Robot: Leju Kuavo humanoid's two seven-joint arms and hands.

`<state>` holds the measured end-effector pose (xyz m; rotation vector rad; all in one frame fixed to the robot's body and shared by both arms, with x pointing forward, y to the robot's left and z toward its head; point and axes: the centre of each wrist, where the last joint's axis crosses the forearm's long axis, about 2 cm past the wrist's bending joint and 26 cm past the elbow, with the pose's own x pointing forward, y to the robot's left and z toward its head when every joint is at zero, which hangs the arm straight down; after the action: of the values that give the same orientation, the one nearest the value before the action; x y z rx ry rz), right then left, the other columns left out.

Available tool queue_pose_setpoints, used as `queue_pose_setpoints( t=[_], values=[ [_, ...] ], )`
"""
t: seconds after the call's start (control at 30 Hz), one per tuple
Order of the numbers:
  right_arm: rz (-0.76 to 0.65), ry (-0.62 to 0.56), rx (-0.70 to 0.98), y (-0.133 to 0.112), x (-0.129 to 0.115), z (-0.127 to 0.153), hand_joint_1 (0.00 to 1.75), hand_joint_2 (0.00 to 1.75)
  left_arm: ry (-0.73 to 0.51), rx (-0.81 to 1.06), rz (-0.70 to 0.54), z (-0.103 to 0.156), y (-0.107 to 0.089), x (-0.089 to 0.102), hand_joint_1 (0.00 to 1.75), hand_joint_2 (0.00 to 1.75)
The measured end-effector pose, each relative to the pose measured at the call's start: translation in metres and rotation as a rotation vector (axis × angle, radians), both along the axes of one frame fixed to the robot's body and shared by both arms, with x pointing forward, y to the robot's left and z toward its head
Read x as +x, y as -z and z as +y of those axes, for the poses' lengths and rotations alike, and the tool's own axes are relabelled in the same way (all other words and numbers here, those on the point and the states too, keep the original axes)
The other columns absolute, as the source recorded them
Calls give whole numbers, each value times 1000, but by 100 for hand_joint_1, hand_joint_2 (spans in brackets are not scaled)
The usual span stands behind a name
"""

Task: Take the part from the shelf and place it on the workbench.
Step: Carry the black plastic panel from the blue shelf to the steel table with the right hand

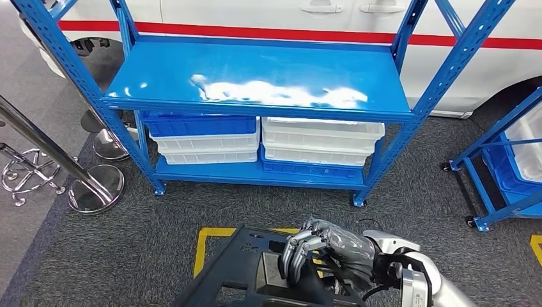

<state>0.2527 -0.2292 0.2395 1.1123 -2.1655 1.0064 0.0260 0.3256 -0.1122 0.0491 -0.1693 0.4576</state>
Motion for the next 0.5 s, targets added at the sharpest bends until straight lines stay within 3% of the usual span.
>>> queue_pose_setpoints(
  t=[0.5],
  values=[
    [-55, -9, -5, -10, 7, 2, 169, 175, 18, 23, -14, 5, 0, 1, 0, 0]
  ],
)
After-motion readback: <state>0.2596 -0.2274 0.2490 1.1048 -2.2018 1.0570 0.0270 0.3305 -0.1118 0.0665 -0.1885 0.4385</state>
